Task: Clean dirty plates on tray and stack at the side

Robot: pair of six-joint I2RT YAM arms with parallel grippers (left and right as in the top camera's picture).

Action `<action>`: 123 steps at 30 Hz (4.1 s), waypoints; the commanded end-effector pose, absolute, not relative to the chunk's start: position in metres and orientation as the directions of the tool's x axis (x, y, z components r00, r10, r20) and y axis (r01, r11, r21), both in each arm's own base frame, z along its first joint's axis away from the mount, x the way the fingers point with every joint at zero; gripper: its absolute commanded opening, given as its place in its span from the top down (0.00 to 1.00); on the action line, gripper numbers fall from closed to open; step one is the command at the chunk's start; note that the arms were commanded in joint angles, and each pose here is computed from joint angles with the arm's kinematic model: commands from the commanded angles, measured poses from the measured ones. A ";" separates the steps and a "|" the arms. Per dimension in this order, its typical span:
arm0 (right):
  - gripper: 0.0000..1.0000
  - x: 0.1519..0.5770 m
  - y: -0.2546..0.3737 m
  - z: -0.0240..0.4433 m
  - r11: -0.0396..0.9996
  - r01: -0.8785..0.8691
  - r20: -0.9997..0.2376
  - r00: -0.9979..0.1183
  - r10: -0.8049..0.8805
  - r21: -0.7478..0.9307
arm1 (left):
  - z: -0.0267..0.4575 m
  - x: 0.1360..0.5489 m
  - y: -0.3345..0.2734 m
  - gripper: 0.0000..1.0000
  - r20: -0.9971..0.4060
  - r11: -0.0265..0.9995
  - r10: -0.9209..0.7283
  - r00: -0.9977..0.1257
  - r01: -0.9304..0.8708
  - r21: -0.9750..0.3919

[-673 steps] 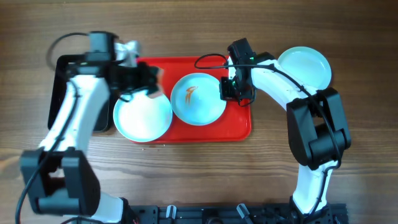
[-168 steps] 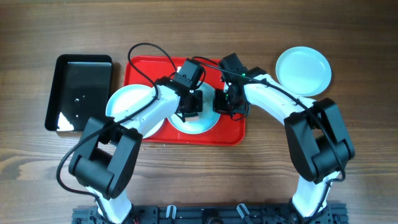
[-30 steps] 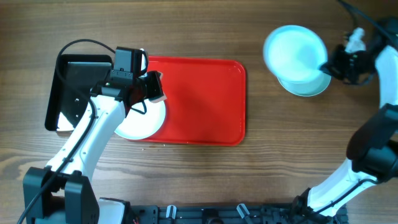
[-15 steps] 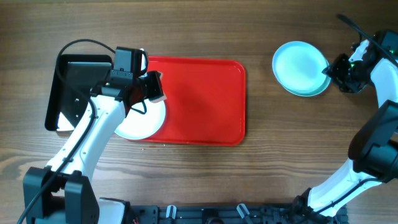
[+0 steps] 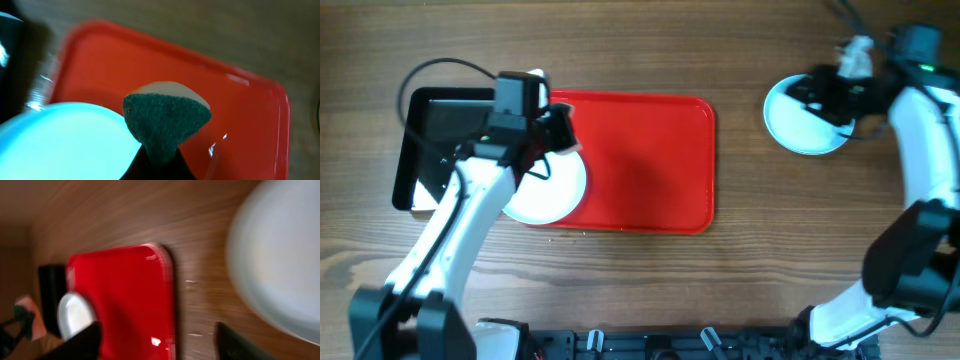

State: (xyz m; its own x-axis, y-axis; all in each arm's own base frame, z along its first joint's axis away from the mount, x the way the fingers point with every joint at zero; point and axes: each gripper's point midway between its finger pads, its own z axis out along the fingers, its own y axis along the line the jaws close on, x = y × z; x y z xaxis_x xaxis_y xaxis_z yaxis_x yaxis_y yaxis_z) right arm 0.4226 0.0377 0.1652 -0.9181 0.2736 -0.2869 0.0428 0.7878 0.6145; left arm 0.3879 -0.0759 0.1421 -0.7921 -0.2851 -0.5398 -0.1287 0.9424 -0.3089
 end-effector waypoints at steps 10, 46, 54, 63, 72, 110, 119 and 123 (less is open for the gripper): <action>0.21 0.375 0.319 0.107 0.814 -0.259 -0.310 -0.945 -0.103 0.519 | 0.160 0.343 0.076 0.96 -0.466 0.781 -0.620 -0.631 -0.558 -0.282; 0.96 0.383 0.341 0.003 0.925 -0.293 -0.357 -0.914 -0.196 0.243 | 0.145 0.333 -0.025 0.96 -0.327 0.864 -0.442 -0.835 -0.299 -0.405; 0.96 0.389 0.286 0.022 0.963 -0.150 -0.267 -0.960 -0.087 0.224 | 0.093 0.338 -0.095 0.96 -0.284 0.886 -0.327 -0.901 -0.188 -0.423; 0.96 0.369 0.286 0.016 0.961 -0.153 -0.188 -0.976 -0.111 0.229 | 0.045 0.370 -0.162 0.96 -0.344 0.896 -0.190 -0.920 -0.019 -0.444; 0.96 0.368 0.286 0.016 0.961 -0.154 -0.184 -0.976 -0.112 0.231 | -0.005 0.361 -0.146 0.96 -0.297 0.957 -0.168 -0.940 -0.082 -0.279; 0.96 0.357 0.285 0.015 0.958 -0.145 -0.130 -0.985 -0.115 0.247 | 0.012 0.350 -0.201 0.96 -0.347 0.946 -0.206 -0.915 -0.095 -0.311; 0.96 0.369 0.266 0.017 0.950 -0.083 -0.095 -0.994 -0.057 0.301 | 0.115 0.379 -0.088 0.96 -0.500 0.906 -0.392 -0.772 -0.231 -0.355; 0.96 0.370 0.266 0.017 0.950 -0.083 -0.097 -0.994 -0.056 0.301 | 0.164 0.379 -0.065 0.96 -0.600 0.904 -0.400 -0.693 -0.191 -0.382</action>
State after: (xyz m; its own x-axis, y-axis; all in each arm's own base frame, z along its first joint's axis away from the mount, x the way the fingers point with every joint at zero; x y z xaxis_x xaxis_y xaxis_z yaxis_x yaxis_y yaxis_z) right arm 0.3712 0.2628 0.0105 -0.9934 -0.0607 -0.0972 -0.0856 0.9568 0.2779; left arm 0.3804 -0.0764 0.1250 -0.7419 -0.4362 -0.5092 -0.2659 0.8886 -0.3738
